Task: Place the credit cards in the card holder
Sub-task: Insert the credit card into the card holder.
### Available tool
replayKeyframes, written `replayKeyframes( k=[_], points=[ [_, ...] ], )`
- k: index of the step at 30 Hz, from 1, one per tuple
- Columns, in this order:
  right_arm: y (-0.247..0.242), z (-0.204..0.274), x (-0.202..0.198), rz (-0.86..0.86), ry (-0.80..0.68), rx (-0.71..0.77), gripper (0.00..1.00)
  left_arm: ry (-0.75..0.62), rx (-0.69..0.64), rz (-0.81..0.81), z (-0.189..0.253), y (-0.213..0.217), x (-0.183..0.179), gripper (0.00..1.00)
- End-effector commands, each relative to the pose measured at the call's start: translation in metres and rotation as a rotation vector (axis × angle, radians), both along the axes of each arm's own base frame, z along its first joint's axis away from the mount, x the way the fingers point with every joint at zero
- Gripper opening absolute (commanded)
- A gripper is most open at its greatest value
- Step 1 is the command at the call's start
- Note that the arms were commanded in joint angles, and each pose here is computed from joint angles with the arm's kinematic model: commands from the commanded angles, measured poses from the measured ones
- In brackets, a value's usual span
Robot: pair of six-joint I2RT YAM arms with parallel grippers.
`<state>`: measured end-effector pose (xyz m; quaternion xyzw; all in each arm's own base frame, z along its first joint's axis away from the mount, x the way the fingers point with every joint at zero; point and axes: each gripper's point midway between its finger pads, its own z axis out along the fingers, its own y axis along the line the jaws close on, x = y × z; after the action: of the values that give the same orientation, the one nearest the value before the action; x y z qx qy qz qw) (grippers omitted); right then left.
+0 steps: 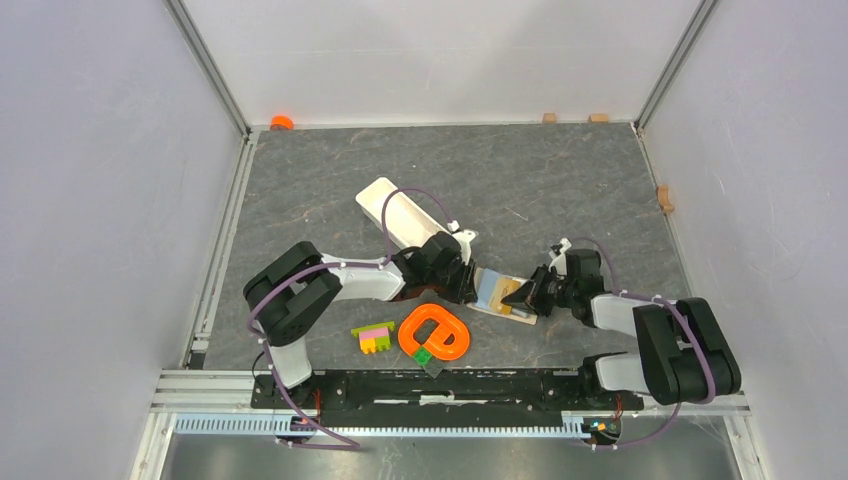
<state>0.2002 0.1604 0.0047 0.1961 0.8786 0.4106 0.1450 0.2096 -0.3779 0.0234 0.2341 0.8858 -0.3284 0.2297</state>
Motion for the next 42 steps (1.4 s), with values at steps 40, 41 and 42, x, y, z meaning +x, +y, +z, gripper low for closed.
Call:
replayKeyframes(
  k=[40,41,42],
  points=[
    [-0.033,0.019,0.034,0.355,-0.272,-0.569,0.5,0.103,-0.234,0.186,0.031,-0.03,0.017,0.48],
    [-0.033,0.017,0.032,0.361,-0.265,-0.57,0.49,0.112,-0.23,0.192,0.026,-0.03,0.018,0.47],
    [-0.031,0.016,0.031,0.366,-0.266,-0.569,0.48,0.117,-0.231,0.191,0.024,-0.031,0.018,0.47]
  ],
)
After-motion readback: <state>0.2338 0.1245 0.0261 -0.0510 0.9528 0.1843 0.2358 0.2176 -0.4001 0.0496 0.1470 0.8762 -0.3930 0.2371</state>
